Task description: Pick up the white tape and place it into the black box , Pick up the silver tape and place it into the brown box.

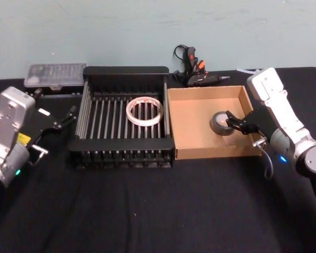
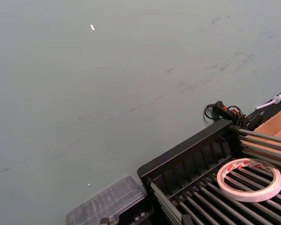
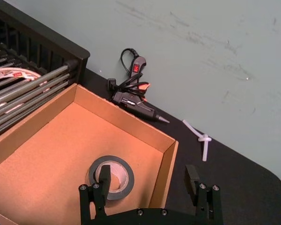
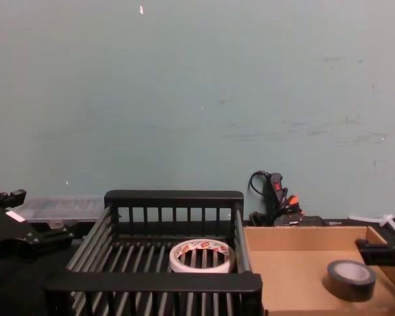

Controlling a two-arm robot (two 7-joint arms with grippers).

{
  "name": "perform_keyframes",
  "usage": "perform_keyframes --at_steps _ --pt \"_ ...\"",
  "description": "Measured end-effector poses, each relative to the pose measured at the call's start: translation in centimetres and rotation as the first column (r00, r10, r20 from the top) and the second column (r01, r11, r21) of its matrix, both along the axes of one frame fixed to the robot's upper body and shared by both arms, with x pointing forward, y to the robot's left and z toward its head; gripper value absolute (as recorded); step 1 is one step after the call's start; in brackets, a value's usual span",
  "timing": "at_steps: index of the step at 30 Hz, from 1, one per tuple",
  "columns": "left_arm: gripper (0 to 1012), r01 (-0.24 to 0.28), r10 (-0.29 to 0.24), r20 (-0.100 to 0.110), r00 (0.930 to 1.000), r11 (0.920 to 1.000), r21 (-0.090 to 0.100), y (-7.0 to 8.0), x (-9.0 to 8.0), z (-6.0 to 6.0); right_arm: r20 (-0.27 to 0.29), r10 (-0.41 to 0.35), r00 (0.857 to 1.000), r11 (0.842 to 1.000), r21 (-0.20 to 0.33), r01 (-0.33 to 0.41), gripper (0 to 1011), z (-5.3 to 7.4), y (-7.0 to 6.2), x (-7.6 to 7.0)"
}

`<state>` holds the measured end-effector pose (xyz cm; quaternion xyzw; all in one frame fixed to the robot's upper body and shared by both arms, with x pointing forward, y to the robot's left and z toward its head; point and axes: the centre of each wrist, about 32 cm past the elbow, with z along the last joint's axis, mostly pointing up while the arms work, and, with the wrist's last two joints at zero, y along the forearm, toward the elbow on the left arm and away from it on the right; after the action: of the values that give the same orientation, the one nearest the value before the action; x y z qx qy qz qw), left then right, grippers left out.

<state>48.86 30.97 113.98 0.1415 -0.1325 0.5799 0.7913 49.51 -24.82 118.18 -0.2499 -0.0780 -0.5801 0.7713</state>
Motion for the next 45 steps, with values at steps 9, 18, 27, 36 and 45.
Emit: perform_keyframes --at_steps 9,18,27,36,45 --pt "1001 0.000 0.000 0.000 1.0000 1.0000 0.000 0.00 0.00 0.00 -0.008 -0.007 1.000 1.000 -0.006 0.007 1002 -0.31 0.02 0.20" --pt "1001 0.000 0.000 0.000 1.0000 1.0000 0.000 0.00 0.00 0.00 -0.007 -0.006 1.000 1.000 -0.005 0.006 1002 -0.26 0.01 0.19" --pt "1001 0.000 0.000 0.000 1.0000 1.0000 0.000 0.00 0.00 0.00 -0.007 -0.005 1.000 1.000 -0.004 0.005 1002 -0.25 0.00 0.16" --pt "1001 0.000 0.000 0.000 1.0000 1.0000 0.000 0.00 0.00 0.00 -0.006 -0.004 1.000 1.000 -0.004 0.004 1002 -0.23 -0.01 0.16" --pt "1001 0.000 0.000 0.000 1.0000 1.0000 0.000 0.00 0.00 0.00 -0.006 -0.004 1.000 1.000 -0.003 0.004 1002 -0.21 -0.01 0.16"
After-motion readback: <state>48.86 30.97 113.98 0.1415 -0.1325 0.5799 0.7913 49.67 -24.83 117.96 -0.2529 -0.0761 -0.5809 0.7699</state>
